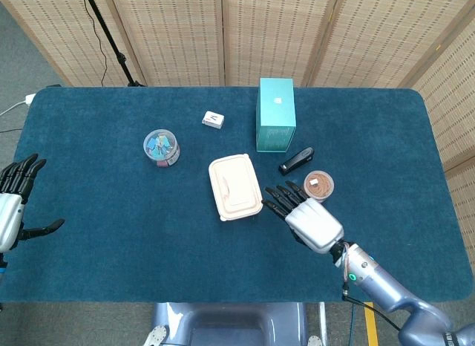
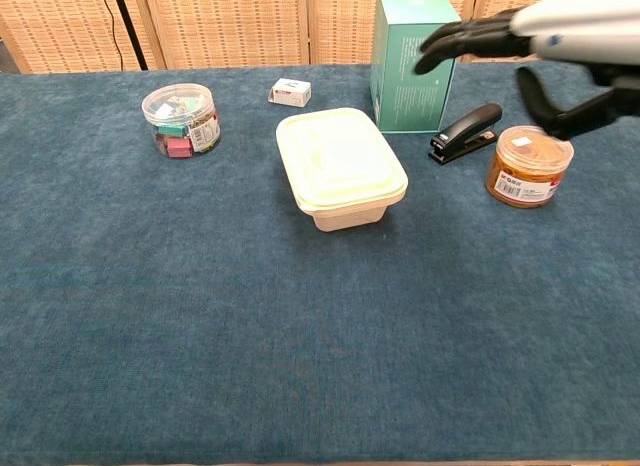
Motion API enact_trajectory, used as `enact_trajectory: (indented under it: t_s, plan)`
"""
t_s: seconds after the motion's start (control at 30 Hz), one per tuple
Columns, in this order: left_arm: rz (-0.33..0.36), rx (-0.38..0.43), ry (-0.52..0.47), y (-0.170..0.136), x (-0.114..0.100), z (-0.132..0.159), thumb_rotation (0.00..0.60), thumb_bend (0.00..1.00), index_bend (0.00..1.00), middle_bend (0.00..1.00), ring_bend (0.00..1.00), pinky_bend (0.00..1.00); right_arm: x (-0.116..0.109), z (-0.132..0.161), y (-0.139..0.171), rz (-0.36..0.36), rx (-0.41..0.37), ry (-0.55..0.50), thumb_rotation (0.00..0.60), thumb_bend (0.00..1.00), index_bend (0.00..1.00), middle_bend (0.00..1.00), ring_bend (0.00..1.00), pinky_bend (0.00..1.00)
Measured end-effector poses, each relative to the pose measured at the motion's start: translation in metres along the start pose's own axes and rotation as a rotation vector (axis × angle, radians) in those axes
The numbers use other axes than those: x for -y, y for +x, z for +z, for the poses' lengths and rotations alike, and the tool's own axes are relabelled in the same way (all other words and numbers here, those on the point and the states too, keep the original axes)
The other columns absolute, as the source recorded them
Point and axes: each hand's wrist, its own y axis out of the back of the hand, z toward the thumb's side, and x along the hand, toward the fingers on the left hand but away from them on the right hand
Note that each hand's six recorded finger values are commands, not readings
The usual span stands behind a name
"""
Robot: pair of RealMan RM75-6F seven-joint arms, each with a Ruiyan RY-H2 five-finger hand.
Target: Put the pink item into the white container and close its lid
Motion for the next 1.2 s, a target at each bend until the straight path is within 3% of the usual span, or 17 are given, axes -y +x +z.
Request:
enact_trajectory:
  t_s: [0.23,0.73,1.2]
  plan:
    - [0.000,-0.003,-0.031,-0.002,-0.005,-0.007,0.600,0.00,0.00,0.00,0.00,0.00,-0.002,0.035,-0.045,-0.042,-0.023,0.111,0.600,1.00,0.09,0.00,0.00,0.00]
    - [-0.008,-0.018,-0.050,0.001,-0.006,-0.012,0.600,0.00,0.00,0.00,0.00,0.00,0.001,0.067,-0.124,-0.052,-0.035,0.165,0.600,1.00,0.15,0.00,0.00,0.00]
    - [-0.021,-0.033,-0.063,0.001,-0.007,-0.018,0.600,0.00,0.00,0.00,0.00,0.00,0.025,0.071,-0.145,-0.012,-0.029,0.278,0.600,1.00,0.15,0.00,0.00,0.00]
